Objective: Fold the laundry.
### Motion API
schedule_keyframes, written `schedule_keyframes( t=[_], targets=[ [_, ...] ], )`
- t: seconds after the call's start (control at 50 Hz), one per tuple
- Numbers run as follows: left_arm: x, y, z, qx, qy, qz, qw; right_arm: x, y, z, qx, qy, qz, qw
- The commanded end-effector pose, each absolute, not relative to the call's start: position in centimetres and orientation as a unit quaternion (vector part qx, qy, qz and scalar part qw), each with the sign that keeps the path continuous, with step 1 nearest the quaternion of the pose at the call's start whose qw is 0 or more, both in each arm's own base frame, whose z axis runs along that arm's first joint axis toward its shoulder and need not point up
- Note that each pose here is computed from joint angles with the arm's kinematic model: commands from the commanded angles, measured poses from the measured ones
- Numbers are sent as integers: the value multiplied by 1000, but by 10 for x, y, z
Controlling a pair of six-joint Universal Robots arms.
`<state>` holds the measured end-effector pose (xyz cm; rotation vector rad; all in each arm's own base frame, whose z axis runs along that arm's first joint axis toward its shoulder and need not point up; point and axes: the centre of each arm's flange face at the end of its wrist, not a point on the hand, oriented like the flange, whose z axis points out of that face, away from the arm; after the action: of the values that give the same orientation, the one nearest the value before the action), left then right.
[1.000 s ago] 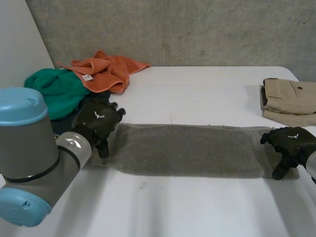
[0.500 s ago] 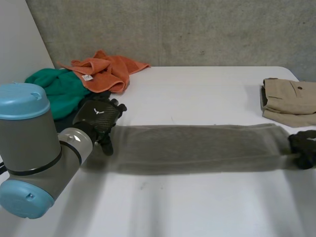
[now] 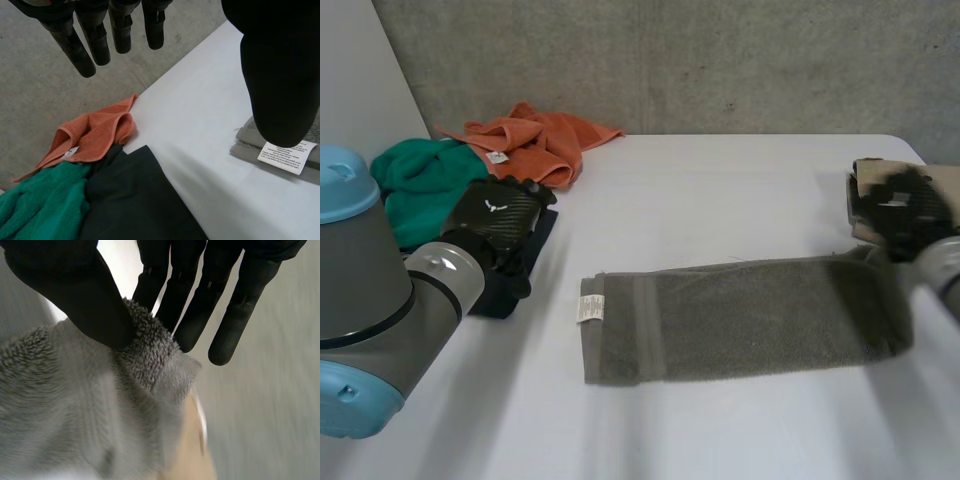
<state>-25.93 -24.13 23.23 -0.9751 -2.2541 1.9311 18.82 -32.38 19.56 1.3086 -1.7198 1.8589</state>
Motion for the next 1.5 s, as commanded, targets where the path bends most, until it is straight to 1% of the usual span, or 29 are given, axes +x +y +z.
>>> schedule_keyframes(
  t=[0.02, 0.08, 0.14, 0.18, 0.28, 0.34, 0.38, 0.44, 0.5, 0.56, 0.62, 0.74, 0.76, 0.8, 0.82, 0.88, 0.9, 0.96, 1.0, 1.04, 1.06, 1.12, 1.14, 1.18, 1.22, 1.28, 1.32, 1.44, 1.5],
  targets=[
    [-259, -233, 236, -307, -721, 621, 7, 286, -211, 181, 576, -452, 679, -58],
    [-258, -229, 233, -307, -725, 617, 4, 304, -171, 165, 611, -413, 666, -115],
    [-259, -227, 229, -312, -726, 613, 5, 313, -149, 150, 635, -391, 651, -137],
    [-260, -226, 228, -314, -726, 612, 5, 316, -144, 143, 642, -390, 645, -138],
    [-265, -226, 223, -321, -728, 606, 8, 315, -153, 136, 631, -427, 639, -109],
    [-271, -225, 221, -327, -726, 605, 12, 308, -169, 144, 583, -485, 647, -76],
    [-276, -223, 221, -332, -723, 606, 16, 293, -189, 162, 506, -547, 664, -62],
    [-285, -219, 219, -342, -718, 605, 24, 270, -204, 180, 397, -630, 663, -77],
    [-294, -212, 218, -354, -713, 605, 32, 252, -210, 185, 334, -686, 639, -94],
    [-306, -201, 218, -366, -704, 607, 39, 232, -212, 169, 292, -762, 567, -110],
    [-314, -194, 221, -369, -699, 612, 39, 223, -211, 146, 301, -802, 504, -108],
    [-318, -189, 220, -371, -698, 611, 37, 210, -229, 117, 349, -801, 484, -56],
    [-317, -188, 218, -372, -700, 608, 34, 206, -240, 118, 346, -791, 503, -32],
    [-317, -188, 218, -372, -701, 608, 31, 200, -248, 120, 332, -785, 523, -4],
    [-314, -189, 217, -372, -702, 606, 28, 199, -254, 128, 324, -771, 548, 25],
    [-310, -192, 218, -369, -705, 606, 21, 205, -254, 155, 320, -730, 602, 51],
    [-306, -196, 221, -363, -706, 608, 17, 216, -248, 172, 330, -697, 634, 49],
    [-301, -199, 228, -352, -705, 616, 16, 234, -236, 197, 349, -650, 674, 31],
    [-296, -201, 235, -342, -703, 624, 14, 259, -219, 205, 384, -615, 689, -8],
    [-292, -201, 239, -335, -703, 627, 11, 277, -203, 202, 417, -596, 685, -39],
    [-289, -201, 242, -330, -704, 628, 9, 295, -183, 195, 456, -575, 676, -71],
    [-282, -203, 243, -320, -709, 628, 6, 316, -156, 182, 513, -543, 656, -108],
    [-278, -203, 242, -316, -713, 626, 6, 323, -141, 169, 548, -528, 638, -122],
    [-275, -203, 242, -313, -716, 624, 5, 327, -133, 156, 577, -518, 620, -124],
    [-271, -201, 240, -309, -720, 622, 4, 327, -126, 141, 605, -518, 595, -109],
    [-268, -201, 238, -307, -722, 620, 2, 323, -124, 135, 614, -530, 577, -95],
    [-269, -202, 239, -307, -721, 621, 3, 320, -128, 142, 592, -547, 583, -99],
    [-280, -208, 254, -301, -702, 646, 16, 304, -176, 200, 437, -608, 650, -131],
    [-293, -206, 259, -305, -692, 653, 30, 291, -192, 213, 371, -650, 647, -145]
  ],
)
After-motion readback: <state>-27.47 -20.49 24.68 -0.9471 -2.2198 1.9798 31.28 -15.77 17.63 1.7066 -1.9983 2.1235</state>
